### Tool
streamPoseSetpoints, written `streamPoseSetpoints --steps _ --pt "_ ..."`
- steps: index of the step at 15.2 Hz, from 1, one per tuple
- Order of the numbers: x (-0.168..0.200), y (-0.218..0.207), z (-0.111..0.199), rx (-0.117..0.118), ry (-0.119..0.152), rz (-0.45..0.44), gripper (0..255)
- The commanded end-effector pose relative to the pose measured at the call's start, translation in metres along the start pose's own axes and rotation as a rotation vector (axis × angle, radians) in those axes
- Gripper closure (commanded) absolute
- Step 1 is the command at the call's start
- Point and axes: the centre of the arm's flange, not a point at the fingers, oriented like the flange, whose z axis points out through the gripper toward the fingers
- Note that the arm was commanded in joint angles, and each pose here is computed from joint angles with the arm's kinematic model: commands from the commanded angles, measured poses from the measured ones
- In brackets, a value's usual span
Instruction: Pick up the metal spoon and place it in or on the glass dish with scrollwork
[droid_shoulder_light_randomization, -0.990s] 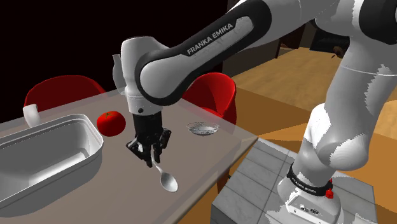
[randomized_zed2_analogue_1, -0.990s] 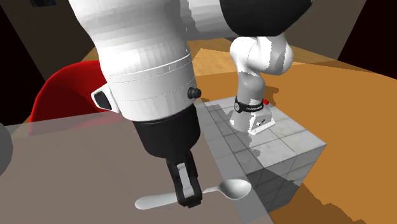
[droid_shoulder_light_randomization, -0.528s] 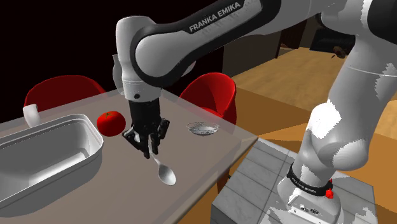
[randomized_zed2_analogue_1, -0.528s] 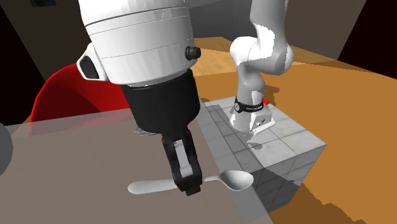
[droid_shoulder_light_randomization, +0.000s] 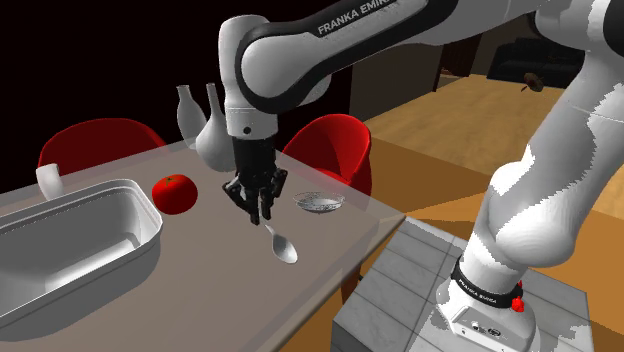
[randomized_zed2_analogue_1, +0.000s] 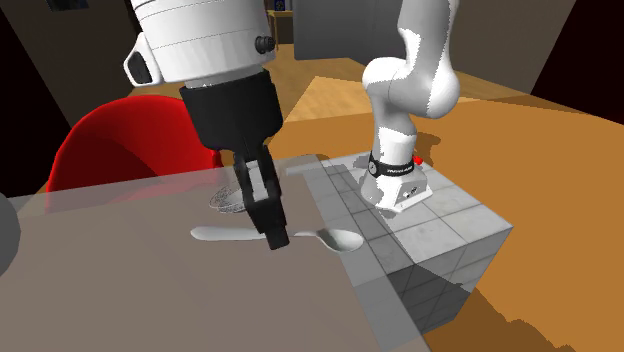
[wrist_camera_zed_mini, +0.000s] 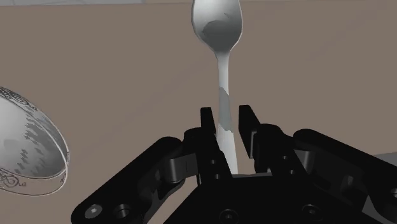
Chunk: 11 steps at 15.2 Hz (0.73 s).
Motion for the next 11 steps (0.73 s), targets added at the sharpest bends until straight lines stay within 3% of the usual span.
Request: streamPoseSetpoints --steps 1,11 --pt "0.003 0.027 -0.009 0.001 0.0 -0.001 255" --pt "0.021 0.155 -0.036 0.001 0.0 -0.001 255"
